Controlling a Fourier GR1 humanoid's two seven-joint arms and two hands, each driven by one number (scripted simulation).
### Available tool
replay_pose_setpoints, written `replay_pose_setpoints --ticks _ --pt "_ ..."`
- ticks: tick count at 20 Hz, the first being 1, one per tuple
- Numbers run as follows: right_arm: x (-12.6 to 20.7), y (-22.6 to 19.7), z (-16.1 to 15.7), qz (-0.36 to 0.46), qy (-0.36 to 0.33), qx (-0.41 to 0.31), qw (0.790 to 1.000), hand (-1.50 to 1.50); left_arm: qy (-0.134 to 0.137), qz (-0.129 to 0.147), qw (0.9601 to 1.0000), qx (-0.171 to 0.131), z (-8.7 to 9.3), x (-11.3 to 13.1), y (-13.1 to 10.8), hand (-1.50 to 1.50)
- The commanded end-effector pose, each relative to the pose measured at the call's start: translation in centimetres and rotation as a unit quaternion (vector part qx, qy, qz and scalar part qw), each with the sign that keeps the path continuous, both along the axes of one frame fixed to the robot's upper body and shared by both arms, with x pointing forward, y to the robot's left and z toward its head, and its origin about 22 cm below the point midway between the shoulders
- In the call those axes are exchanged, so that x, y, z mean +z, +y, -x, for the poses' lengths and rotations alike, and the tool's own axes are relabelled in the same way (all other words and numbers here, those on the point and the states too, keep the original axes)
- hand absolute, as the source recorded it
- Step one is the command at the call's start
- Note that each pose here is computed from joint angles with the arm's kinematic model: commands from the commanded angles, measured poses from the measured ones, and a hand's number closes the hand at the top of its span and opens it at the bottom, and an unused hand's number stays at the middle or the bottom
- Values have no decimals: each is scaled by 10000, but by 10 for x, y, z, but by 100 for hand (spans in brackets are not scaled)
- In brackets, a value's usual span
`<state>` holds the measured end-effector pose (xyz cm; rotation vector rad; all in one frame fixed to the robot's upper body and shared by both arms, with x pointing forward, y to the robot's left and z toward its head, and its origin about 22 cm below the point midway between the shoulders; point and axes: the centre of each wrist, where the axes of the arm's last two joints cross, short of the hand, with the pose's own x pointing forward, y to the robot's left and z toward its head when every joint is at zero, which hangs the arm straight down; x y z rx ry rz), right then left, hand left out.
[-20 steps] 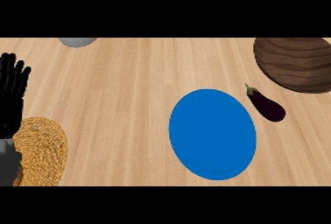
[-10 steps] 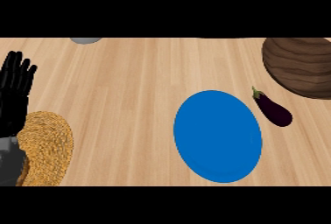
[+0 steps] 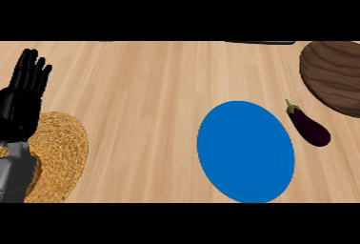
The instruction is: Pick the can from the plate and place it in the bowl
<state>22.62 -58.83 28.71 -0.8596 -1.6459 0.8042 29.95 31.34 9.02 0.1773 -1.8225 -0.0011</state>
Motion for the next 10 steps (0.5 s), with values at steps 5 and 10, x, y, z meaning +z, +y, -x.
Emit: replay_pose_setpoints --ticks 5,10 --pt "5 12 -25 -108 606 979 9933 150 -21 -38 9998 -211 -15 3 -16 0" --pt "-5 28 -52 -85 896 1045 9904 150 -3 -2 9998 -200 -20 5 -12 0"
